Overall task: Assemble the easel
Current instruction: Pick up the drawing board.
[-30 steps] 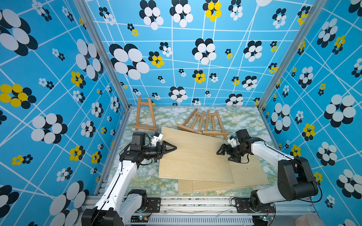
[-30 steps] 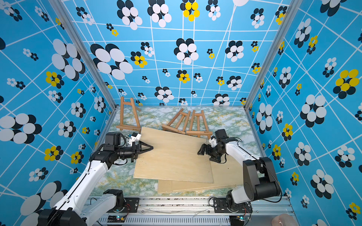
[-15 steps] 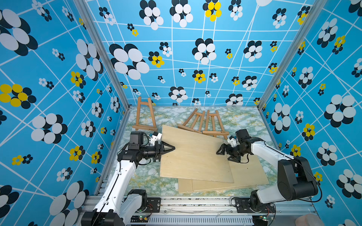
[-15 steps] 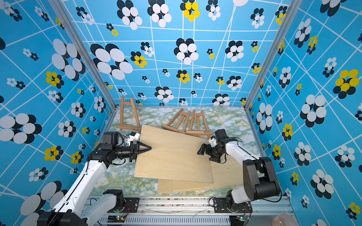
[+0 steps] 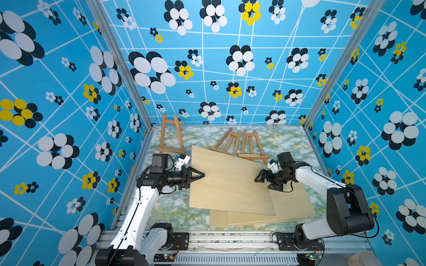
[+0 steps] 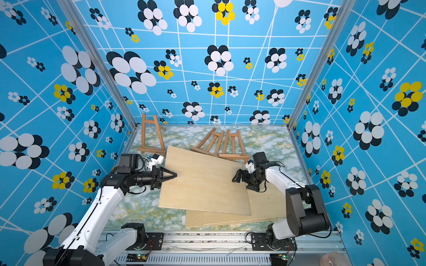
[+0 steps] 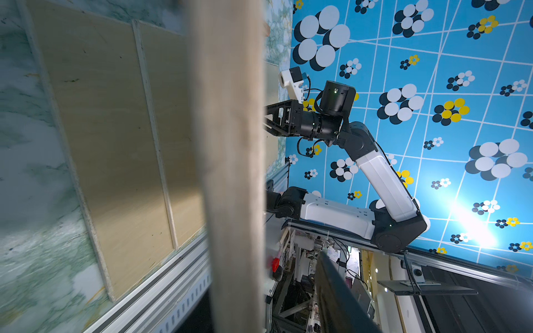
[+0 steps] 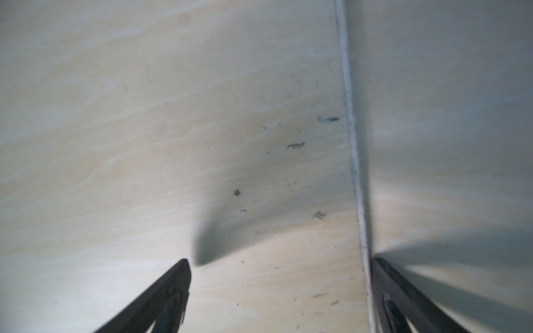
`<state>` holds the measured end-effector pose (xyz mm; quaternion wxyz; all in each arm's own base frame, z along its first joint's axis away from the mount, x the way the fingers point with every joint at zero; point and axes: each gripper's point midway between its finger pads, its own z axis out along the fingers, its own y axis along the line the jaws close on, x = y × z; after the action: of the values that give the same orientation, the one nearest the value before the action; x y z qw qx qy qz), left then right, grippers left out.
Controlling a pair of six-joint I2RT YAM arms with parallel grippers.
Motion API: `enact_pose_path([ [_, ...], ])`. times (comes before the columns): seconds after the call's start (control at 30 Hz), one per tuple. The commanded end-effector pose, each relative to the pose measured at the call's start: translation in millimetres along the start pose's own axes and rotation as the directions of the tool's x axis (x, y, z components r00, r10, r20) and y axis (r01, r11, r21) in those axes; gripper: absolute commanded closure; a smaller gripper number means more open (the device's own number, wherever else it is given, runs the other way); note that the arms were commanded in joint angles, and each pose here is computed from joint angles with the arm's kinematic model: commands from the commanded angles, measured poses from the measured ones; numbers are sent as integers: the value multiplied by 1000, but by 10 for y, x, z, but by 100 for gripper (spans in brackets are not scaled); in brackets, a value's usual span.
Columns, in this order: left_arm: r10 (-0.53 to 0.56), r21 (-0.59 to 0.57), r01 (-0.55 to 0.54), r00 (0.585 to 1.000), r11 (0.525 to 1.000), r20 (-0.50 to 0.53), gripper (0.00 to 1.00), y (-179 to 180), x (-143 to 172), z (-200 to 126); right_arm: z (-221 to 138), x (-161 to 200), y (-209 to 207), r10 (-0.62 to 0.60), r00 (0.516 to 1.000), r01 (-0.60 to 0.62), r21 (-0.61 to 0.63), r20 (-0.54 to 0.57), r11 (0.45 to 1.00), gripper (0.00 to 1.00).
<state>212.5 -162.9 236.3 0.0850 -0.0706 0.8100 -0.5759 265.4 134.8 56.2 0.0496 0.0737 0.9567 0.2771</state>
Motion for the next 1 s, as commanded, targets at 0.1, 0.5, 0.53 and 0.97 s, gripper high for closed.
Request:
enact_pose_path([
  [0.1,82,41,-81,997,996,-13,61,-193,-19,-38,41,27,3,-20,1000,20,2,-16,1000,1],
  [0.5,67,-104,-72,996,992,-55,68,-5,-59,-19,1,-27,4,-33,999,33,20,3,999,0],
  [0.53,68,-111,-74,996,991,-56,68,7,-60,-16,-2,-23,2,-34,999,33,22,2,999,0],
  [0.97,36,-188,-53,995,981,-90,74,192,-69,30,-19,-64,48,-41,999,40,7,19,999,0],
])
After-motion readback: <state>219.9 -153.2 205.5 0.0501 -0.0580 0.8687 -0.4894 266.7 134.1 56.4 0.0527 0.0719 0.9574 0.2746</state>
